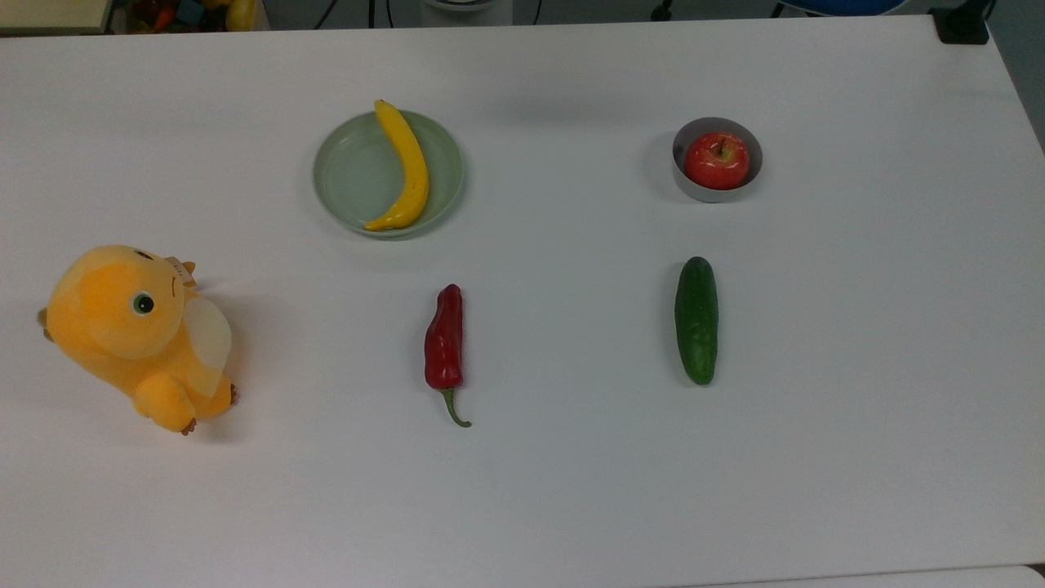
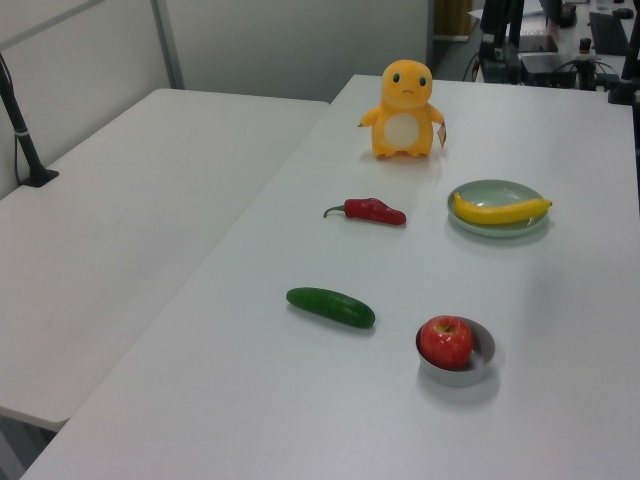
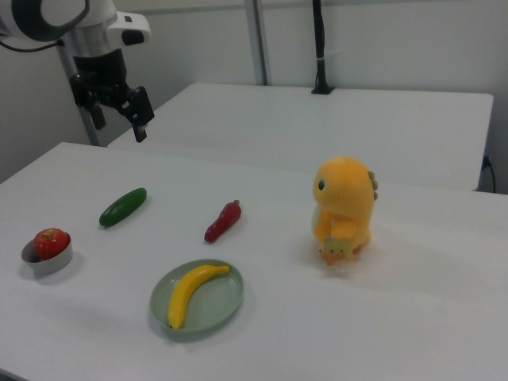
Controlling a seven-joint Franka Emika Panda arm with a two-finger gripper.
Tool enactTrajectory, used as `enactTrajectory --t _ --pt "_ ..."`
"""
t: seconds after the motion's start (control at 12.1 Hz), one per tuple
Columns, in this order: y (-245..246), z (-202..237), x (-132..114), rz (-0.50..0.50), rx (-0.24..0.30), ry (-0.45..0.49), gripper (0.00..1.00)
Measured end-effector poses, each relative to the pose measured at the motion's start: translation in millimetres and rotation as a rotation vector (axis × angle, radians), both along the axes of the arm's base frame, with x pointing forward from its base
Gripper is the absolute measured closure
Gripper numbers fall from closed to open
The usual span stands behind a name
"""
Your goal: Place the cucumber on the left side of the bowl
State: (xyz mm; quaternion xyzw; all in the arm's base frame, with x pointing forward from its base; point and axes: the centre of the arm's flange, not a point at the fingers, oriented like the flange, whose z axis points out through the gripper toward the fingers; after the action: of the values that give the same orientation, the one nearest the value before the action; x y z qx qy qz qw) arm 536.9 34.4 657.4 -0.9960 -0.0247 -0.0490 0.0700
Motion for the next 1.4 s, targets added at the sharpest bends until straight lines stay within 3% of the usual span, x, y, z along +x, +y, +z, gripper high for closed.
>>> enactTrajectory --t 1.4 --pt "-3.0 -3.7 0.5 -0.004 -0.005 0.007 0.00"
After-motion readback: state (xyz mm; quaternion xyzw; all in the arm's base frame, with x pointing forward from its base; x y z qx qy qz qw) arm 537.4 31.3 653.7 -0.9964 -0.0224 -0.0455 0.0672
